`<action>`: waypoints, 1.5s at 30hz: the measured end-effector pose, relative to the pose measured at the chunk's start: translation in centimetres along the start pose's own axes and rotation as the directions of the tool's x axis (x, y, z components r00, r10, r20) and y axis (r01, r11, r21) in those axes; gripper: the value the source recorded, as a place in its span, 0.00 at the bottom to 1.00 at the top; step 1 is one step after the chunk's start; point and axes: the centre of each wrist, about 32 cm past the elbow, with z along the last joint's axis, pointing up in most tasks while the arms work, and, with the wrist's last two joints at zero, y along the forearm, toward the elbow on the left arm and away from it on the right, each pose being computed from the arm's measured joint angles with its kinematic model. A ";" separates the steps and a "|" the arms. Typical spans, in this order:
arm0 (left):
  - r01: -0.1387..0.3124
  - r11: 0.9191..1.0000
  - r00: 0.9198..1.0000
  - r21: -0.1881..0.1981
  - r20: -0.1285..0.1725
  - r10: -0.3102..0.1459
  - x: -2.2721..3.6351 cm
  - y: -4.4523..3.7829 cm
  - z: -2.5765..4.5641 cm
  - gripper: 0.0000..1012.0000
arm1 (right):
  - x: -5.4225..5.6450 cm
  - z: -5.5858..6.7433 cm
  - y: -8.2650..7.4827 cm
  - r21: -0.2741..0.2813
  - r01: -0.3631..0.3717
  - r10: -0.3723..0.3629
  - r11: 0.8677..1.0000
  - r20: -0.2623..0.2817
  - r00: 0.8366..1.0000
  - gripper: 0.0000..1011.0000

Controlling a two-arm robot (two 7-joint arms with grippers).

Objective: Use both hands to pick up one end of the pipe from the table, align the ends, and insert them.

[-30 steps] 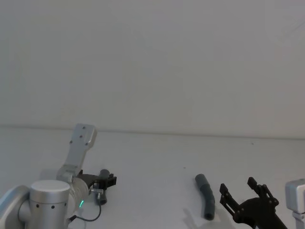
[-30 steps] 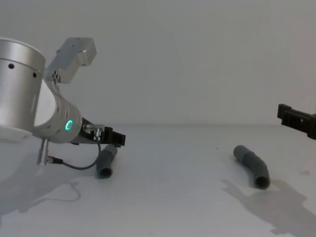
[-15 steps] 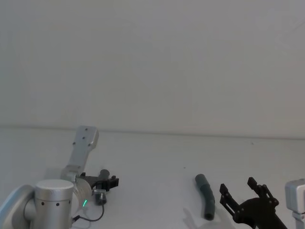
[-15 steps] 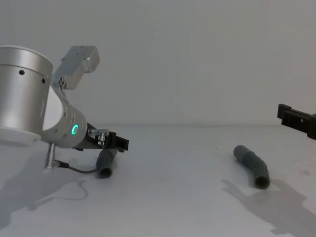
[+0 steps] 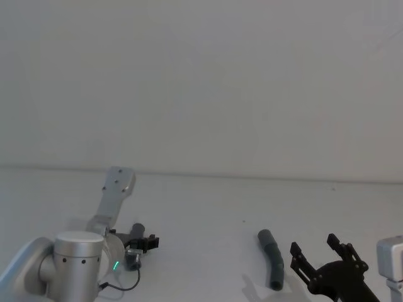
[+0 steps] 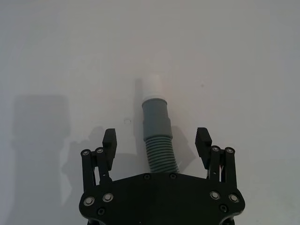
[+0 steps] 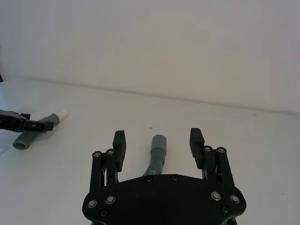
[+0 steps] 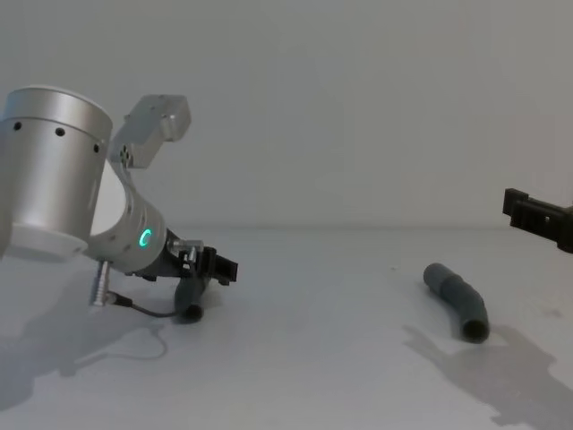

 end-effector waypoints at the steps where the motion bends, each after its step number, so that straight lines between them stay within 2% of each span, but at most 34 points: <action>1: 0.000 1.000 1.000 0.003 0.003 0.000 0.00 -0.09 0.06 0.99 | 0.0 0.0 0.0 0.000 0.000 0.000 1.000 0.000 1.000 0.82; 8: 0.005 1.000 1.000 0.020 0.023 -0.006 -0.03 -0.73 0.51 0.99 | 0.0 0.0 0.0 0.000 0.000 0.000 1.000 0.000 1.000 0.82; 13: 0.007 1.000 1.000 0.026 0.025 -0.008 -0.04 -1.01 0.66 0.99 | 0.0 0.0 0.0 0.000 0.000 0.000 1.000 0.000 1.000 0.82; 30: 0.016 1.000 1.000 0.027 -0.007 -0.016 0.06 -1.72 0.53 0.99 | 0.0 0.0 0.0 0.000 0.000 0.000 1.000 0.000 1.000 0.82; 45: 0.020 0.999 1.000 0.025 -0.021 -0.019 0.10 -1.93 0.42 0.99 | 0.0 0.0 0.0 0.000 0.000 0.000 1.000 0.000 1.000 0.82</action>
